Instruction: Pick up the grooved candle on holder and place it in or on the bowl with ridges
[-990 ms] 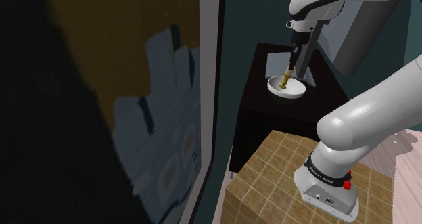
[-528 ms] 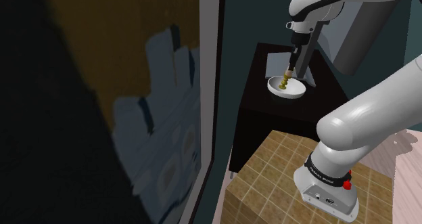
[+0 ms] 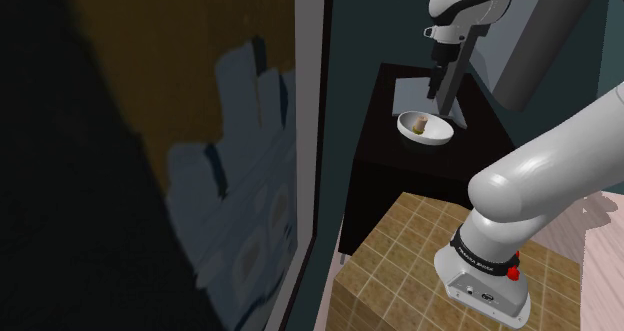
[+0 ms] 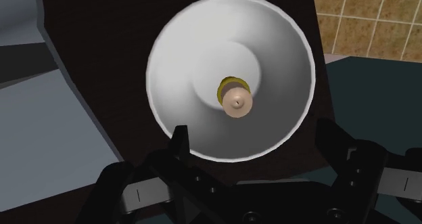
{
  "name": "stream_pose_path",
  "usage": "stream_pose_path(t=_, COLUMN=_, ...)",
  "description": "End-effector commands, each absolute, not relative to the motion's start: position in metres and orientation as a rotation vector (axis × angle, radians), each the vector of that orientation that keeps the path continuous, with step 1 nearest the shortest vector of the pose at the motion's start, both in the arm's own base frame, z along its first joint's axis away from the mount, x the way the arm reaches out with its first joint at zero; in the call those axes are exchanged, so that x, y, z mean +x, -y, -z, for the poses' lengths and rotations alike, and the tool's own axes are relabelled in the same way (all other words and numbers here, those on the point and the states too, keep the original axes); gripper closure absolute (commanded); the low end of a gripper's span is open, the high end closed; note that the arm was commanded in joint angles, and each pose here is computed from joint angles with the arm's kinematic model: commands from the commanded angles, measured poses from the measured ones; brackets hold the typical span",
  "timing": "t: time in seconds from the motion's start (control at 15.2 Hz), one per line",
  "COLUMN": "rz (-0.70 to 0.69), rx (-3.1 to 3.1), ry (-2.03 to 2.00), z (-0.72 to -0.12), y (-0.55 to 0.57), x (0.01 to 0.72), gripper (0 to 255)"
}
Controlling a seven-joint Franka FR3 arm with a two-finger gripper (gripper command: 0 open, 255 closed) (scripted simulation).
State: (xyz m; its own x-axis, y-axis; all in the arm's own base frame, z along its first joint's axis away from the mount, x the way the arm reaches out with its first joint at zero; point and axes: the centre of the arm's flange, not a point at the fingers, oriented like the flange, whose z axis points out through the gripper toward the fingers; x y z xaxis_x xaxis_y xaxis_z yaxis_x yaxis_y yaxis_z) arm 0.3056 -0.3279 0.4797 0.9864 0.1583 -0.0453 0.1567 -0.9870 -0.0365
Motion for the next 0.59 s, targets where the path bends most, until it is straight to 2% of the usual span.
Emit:
stream_pose_path(t=0.0, rz=-0.075, rx=-3.097, ry=0.246, z=-0.504, y=0.33, x=0.307, gripper=0)
stream_pose_path(t=0.53, rz=-0.075, rx=-3.097, ry=0.245, z=-0.515, y=0.33, x=0.307, gripper=0)
